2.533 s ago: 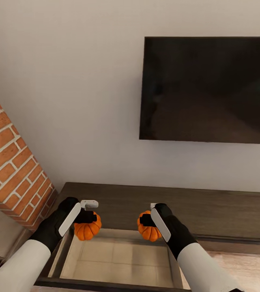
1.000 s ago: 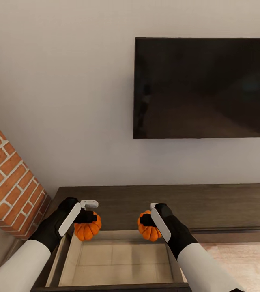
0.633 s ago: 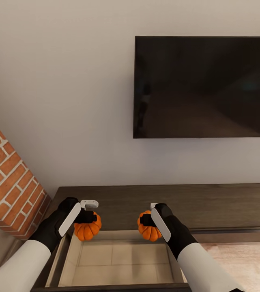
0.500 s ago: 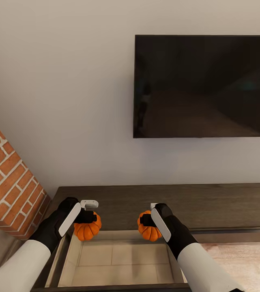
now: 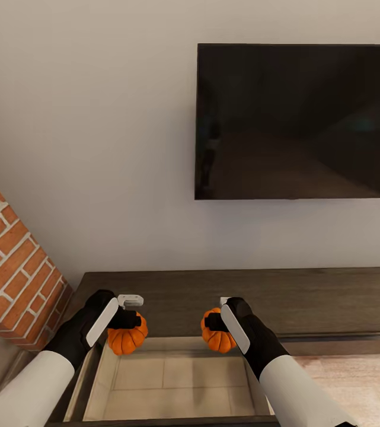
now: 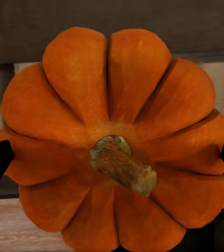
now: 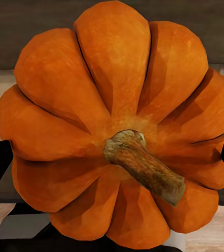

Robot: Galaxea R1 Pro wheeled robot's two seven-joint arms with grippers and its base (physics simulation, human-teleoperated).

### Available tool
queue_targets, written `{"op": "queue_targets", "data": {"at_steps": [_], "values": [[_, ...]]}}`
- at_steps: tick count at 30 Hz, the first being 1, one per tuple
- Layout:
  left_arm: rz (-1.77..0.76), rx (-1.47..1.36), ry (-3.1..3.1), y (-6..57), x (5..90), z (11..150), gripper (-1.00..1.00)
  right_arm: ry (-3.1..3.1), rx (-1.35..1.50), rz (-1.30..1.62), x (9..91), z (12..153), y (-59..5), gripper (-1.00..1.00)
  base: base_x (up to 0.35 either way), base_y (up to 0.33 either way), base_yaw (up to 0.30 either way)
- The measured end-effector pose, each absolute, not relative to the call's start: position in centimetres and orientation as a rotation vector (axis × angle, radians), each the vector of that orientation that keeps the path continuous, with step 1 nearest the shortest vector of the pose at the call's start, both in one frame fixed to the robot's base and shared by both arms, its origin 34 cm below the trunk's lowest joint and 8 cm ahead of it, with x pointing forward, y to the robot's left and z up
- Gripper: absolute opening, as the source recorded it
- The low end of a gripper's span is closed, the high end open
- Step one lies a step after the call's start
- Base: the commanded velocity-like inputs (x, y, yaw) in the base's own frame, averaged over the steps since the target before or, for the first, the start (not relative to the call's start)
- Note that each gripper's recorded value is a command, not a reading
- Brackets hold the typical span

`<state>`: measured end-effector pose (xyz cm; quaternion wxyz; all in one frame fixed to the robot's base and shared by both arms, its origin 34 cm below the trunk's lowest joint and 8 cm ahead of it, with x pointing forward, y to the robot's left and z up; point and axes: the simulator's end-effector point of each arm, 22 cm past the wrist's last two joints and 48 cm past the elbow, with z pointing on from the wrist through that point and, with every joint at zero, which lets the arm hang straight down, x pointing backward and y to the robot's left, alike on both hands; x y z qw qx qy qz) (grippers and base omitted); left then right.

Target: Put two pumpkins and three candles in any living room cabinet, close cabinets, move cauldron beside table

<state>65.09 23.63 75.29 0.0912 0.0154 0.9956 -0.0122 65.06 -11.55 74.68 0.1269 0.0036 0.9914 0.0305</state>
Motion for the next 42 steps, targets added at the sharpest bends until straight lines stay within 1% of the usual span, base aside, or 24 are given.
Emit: {"op": "queue_targets", "data": {"at_steps": [8, 42], "values": [[-0.058, 0.041, 3.010, 22.5, 63.8, 73.0, -1.00, 2.898, 0.039, 0.124, 65.0, 73.7, -11.3, -1.00, 0.000, 0.000, 0.000], [-0.052, 0.043, 3.013, 22.6, 64.3, 68.7, -1.00, 2.945, 0.004, 0.136, 64.6, 69.4, -10.9, -1.00, 0.000, 0.000, 0.000]]}}
